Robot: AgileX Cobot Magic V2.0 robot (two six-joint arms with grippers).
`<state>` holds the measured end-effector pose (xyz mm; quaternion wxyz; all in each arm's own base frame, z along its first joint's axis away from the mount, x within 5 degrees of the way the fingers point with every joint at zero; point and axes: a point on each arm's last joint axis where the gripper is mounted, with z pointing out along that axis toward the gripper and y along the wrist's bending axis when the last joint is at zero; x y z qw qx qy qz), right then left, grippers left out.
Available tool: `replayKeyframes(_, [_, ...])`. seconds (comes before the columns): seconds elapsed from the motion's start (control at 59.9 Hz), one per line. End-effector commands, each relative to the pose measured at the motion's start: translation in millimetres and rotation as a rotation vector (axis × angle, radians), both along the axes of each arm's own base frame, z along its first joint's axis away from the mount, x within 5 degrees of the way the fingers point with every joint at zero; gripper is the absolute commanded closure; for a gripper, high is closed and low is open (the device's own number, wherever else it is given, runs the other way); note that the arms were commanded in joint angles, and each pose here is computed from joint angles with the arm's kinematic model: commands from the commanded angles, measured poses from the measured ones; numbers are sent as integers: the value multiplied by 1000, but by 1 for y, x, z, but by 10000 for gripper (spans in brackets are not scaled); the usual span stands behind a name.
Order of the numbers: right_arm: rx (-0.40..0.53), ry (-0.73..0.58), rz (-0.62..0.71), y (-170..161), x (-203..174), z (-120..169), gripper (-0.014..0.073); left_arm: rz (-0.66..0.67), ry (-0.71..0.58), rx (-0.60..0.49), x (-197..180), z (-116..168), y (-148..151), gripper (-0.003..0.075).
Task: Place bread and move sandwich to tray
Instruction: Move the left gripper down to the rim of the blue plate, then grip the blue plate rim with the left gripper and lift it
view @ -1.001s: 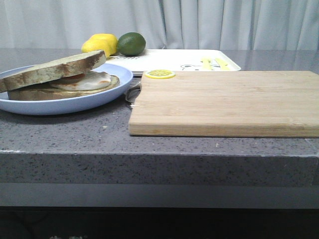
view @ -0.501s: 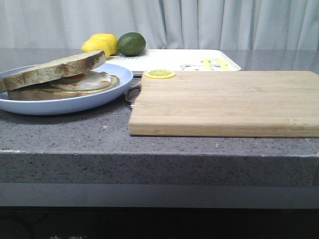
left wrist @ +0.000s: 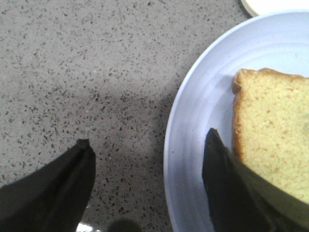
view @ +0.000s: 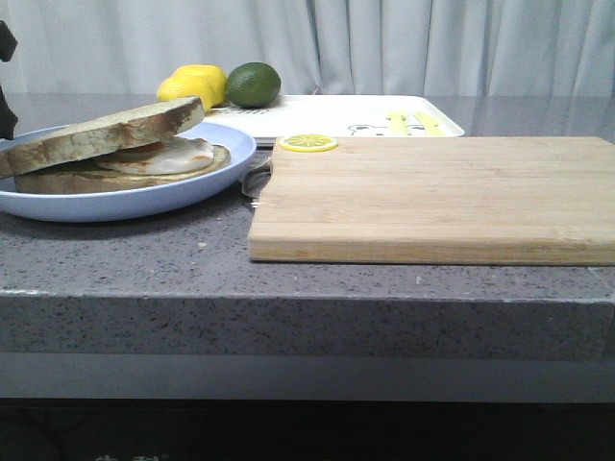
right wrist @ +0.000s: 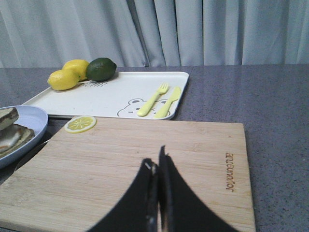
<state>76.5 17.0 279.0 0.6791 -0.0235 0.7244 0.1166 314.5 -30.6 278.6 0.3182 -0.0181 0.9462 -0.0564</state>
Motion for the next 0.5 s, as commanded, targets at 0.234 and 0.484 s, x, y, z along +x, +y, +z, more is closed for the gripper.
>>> replayKeyframes(0.234, [13,-72,-35,-3,1,13,664,-3,-103,-19,5,18,-4,263])
replayKeyframes(0.484, [13,-74,-36,-3,1,14,664,-52,-36,-14,13,-3,-22,263])
